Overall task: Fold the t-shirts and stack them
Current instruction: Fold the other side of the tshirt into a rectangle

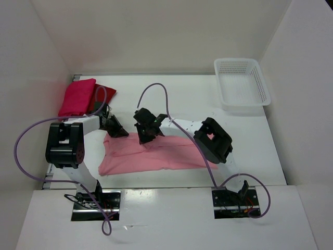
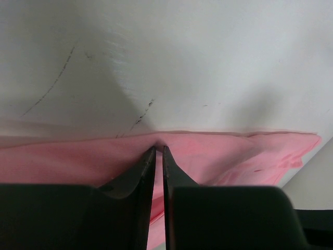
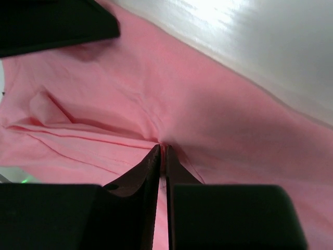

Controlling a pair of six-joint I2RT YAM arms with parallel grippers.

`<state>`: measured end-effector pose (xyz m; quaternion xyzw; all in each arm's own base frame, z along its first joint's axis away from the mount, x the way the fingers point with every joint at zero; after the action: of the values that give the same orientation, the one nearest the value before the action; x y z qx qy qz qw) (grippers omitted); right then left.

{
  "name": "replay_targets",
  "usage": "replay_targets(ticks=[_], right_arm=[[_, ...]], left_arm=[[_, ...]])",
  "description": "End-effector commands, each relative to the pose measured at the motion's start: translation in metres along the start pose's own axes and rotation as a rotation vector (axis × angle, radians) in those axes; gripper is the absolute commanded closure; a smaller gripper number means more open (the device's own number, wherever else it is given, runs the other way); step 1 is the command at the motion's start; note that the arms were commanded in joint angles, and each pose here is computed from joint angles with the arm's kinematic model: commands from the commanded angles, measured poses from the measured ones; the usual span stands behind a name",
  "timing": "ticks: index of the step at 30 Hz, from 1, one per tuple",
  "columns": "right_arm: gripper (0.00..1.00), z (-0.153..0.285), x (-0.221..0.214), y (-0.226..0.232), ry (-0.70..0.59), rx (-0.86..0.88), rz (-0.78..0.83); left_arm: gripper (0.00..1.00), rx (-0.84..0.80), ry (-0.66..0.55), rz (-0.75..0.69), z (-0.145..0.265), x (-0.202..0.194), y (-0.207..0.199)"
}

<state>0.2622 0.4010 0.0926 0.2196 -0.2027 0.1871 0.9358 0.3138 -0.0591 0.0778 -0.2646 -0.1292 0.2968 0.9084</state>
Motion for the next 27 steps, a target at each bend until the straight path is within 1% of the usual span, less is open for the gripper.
replay_targets(ticks=[1, 2, 3, 4, 5, 9, 12, 13, 15, 17, 19, 20, 22, 24, 25, 26, 27], right_arm=[[0.89, 0.019, 0.001, 0.014, -0.026, 0.059, 0.003], [0.89, 0.022, 0.0, 0.015, -0.023, 0.07, 0.004], [0.93, 0.026, 0.0, 0.016, -0.014, 0.081, 0.004], [0.98, 0.025, -0.005, 0.013, 0.005, 0.069, 0.002], [1.0, 0.028, -0.007, 0.013, 0.011, 0.078, 0.002], [1.0, 0.046, -0.023, 0.021, 0.049, 0.142, 0.038], [1.0, 0.056, -0.043, 0.029, 0.097, 0.202, 0.082], [0.96, 0.056, -0.054, 0.03, 0.119, 0.212, 0.091], [0.92, 0.06, -0.064, 0.032, 0.147, 0.235, 0.109], [0.8, 0.06, -0.074, 0.026, 0.173, 0.231, 0.116], [0.71, 0.069, -0.074, 0.026, 0.165, 0.237, 0.128], [0.64, 0.073, -0.075, 0.025, 0.174, 0.232, 0.127], [0.59, 0.083, -0.063, 0.03, 0.13, 0.23, 0.144], [0.59, 0.093, -0.049, 0.04, 0.087, 0.256, 0.159], [0.61, 0.095, -0.044, 0.043, 0.069, 0.257, 0.161], [0.73, 0.091, -0.042, 0.044, 0.07, 0.256, 0.161], [0.79, 0.09, -0.03, 0.051, 0.036, 0.263, 0.151]], left_arm=[[0.84, 0.03, -0.011, 0.01, -0.001, -0.001, 0.007], [0.84, 0.03, -0.011, 0.01, -0.001, -0.001, 0.008], [0.84, 0.03, -0.011, 0.01, -0.001, -0.001, 0.008], [0.84, 0.035, -0.004, 0.013, -0.003, -0.001, 0.009], [0.84, 0.035, -0.004, 0.013, -0.003, -0.001, 0.009], [0.84, 0.035, -0.004, 0.013, -0.006, 0.0, 0.01], [0.84, 0.035, -0.004, 0.013, -0.006, 0.0, 0.01], [0.84, 0.035, -0.004, 0.013, -0.006, 0.0, 0.01], [0.84, 0.035, -0.004, 0.013, -0.006, 0.0, 0.01], [0.84, 0.035, -0.004, 0.013, -0.006, 0.0, 0.01], [0.84, 0.035, -0.004, 0.013, -0.006, 0.0, 0.01], [0.84, 0.035, -0.004, 0.013, -0.006, 0.0, 0.01], [0.84, 0.035, -0.004, 0.013, -0.006, 0.0, 0.01], [0.84, 0.03, -0.011, 0.01, -0.003, 0.0, 0.008], [0.84, 0.024, -0.018, 0.005, -0.001, 0.001, 0.006], [0.84, 0.024, -0.018, 0.005, -0.001, 0.001, 0.006], [0.84, 0.018, -0.025, 0.002, 0.001, 0.001, 0.005]])
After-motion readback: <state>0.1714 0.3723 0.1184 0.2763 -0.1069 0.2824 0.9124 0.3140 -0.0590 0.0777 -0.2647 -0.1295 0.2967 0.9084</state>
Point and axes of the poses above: each gripper's point midway between its finger pads, its own z axis back along the fingers, its own y axis along the line the jaws close on, x = y × z, the point moved 7 cm from there along z, back along the fingers, and after that the axes turned 2 degrees about z, right-handed, at the moved point
